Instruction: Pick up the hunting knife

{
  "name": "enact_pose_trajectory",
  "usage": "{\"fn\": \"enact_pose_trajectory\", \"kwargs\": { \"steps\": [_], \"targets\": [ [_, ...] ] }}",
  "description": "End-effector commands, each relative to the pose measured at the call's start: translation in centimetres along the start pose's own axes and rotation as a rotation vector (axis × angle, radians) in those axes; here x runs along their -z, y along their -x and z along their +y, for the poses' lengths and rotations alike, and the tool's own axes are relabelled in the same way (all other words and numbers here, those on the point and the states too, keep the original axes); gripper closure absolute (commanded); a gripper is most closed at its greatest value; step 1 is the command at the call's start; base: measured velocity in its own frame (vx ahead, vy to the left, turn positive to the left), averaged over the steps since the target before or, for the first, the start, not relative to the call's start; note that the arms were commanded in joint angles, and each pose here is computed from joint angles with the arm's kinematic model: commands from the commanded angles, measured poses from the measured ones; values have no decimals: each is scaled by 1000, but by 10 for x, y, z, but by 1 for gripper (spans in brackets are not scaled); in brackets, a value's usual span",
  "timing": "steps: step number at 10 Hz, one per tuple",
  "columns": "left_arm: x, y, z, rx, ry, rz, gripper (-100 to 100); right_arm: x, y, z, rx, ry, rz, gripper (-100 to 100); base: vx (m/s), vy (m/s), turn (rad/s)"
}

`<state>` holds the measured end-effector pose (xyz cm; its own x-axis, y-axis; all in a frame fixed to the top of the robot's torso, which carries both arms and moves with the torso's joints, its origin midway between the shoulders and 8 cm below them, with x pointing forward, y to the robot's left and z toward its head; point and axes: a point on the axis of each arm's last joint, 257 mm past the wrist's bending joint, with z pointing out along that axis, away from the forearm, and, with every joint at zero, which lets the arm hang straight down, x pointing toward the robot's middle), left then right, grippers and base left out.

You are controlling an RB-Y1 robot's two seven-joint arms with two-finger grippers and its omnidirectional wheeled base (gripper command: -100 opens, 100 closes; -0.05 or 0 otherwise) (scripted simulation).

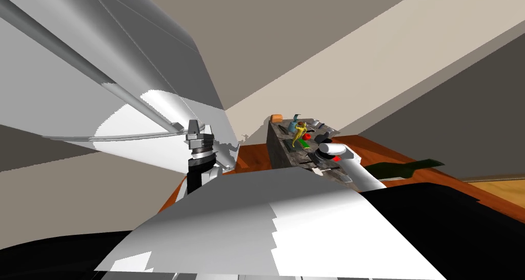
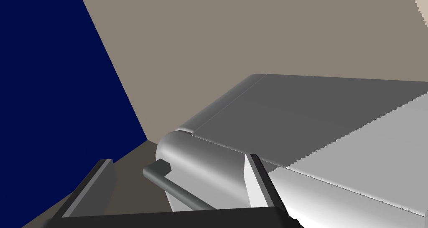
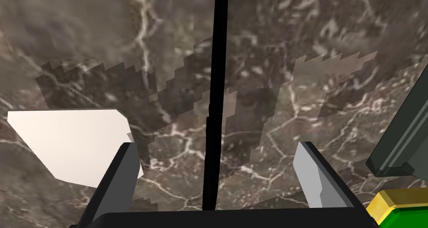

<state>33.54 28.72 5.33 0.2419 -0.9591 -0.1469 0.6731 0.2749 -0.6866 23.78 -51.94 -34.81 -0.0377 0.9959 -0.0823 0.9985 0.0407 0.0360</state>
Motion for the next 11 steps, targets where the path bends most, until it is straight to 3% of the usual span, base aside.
{"fn": "enact_pose_trajectory", "kwargs": {
  "steps": [1, 2, 6, 7, 8, 10, 11],
  "targets": [
    [0, 0, 0, 0, 0, 0, 0, 0, 0, 0, 0, 0, 0, -100, -22, -4, 14],
    [0, 0, 0, 0, 0, 0, 0, -1, 0, 1, 0, 3, -1, 100, 0, 0, 0],
    [0, 0, 0, 0, 0, 0, 0, -1, 0, 0, -2, 1, -1, 100, 0, 0, 0],
    [0, 0, 0, 0, 0, 0, 0, -1, 1, 0, -2, 1, -1, 0, 0, 0, 0],
    [0, 0, 0, 0, 0, 0, 0, 8, -1, -1, 7, -4, 2, 100, 34, 8, -81],
    [0, 0, 0, 0, 0, 0, 0, 9, -1, -1, 9, -3, 1, 100, 35, 13, -43],
    [0, 0, 0, 0, 0, 0, 0, 10, -1, -2, 10, -5, 2, 0, 0, 0, 0]
  ]
}}
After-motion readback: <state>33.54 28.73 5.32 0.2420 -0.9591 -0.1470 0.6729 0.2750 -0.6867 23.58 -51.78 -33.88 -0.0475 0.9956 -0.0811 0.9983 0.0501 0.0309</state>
